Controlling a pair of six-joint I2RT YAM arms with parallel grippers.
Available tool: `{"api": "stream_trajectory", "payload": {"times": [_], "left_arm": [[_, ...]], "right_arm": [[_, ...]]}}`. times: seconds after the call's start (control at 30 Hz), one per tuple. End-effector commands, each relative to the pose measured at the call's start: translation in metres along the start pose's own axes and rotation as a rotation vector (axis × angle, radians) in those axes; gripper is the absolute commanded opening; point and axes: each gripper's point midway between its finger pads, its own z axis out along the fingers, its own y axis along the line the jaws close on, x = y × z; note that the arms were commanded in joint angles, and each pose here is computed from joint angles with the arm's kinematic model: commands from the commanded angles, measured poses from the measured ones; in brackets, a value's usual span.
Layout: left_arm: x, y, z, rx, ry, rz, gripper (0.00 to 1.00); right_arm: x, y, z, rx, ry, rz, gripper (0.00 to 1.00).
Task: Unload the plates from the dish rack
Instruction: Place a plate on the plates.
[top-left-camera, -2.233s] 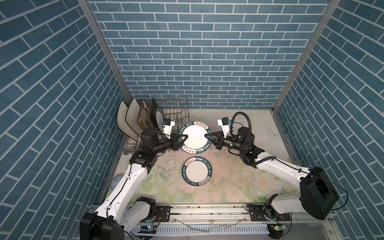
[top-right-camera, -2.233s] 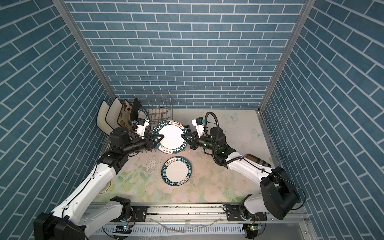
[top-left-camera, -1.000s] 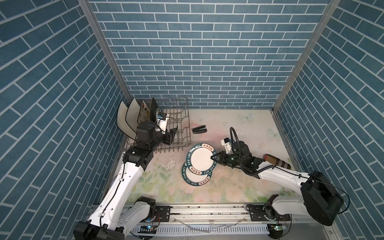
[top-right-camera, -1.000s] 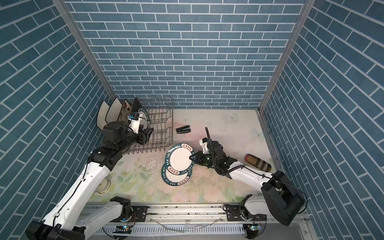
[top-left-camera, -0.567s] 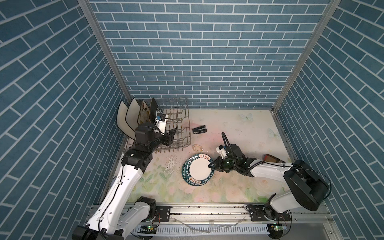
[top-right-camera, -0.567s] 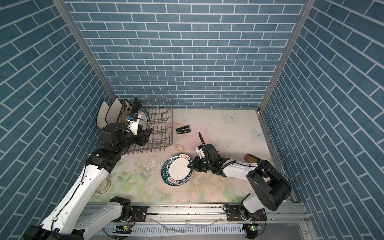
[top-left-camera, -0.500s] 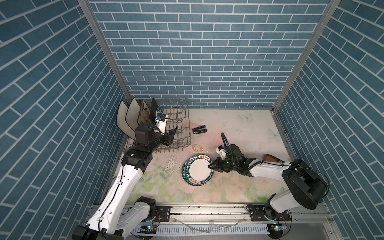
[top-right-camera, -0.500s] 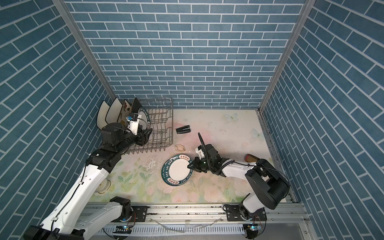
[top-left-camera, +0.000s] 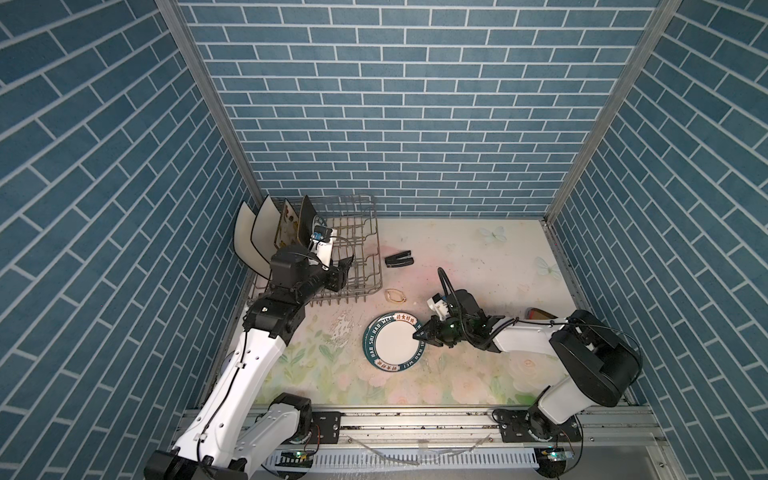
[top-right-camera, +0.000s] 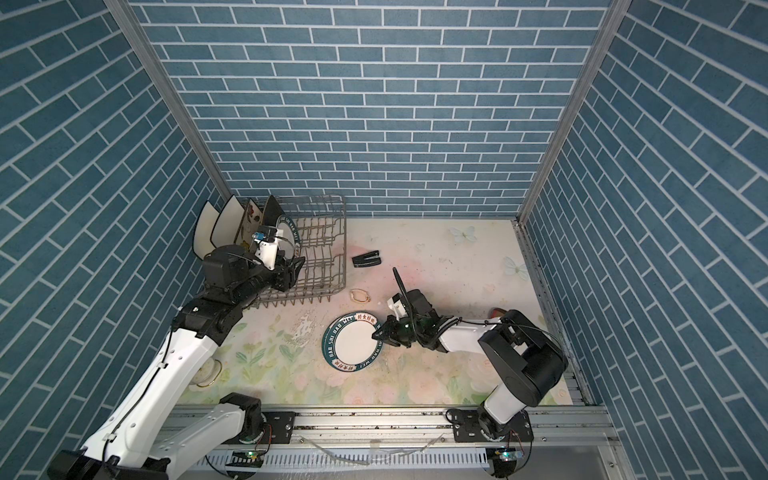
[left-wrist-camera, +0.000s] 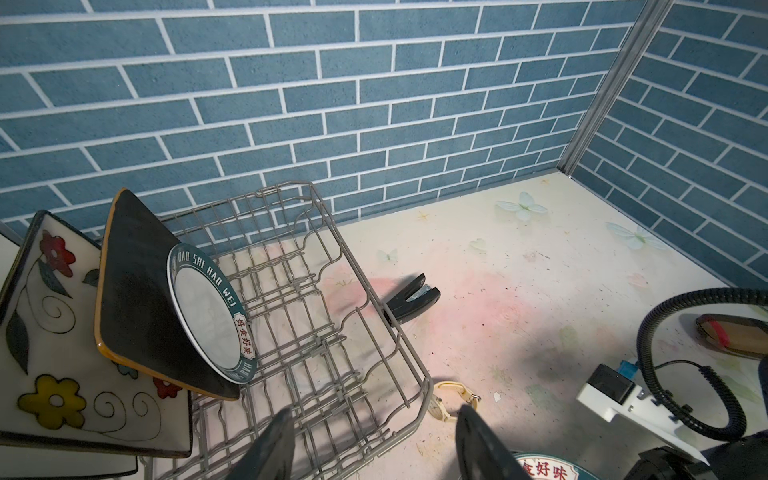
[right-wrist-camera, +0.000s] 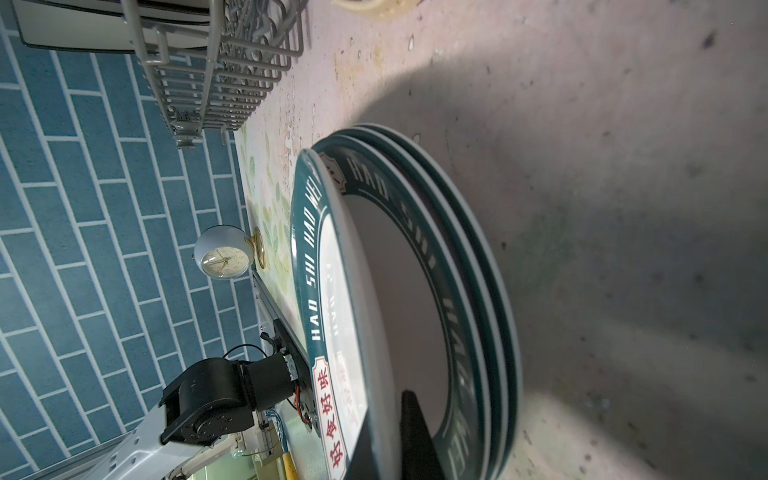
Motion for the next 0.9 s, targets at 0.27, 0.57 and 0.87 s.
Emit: {"api": "stream_trajectory", "payload": {"times": [0.27,0.57,0.87], "left_arm": [[0.010,0.000,0.000,-0.003,0.032,0.008,0.63],[0.009,-0.001,-0.004,0.002,0.025,0.007,0.63],[0.007,-0.003,-0.008,0.008,0.015,0.003,0.63]], "right_arm": [[0.001,0.012,-0.001,0.021,0.042,-0.031,0.06],[0.008,0.012,-0.010,0.079,0.083,-0.046,0.12],[0.009,0.012,-0.015,0.125,0.105,-0.059,0.23]]}}
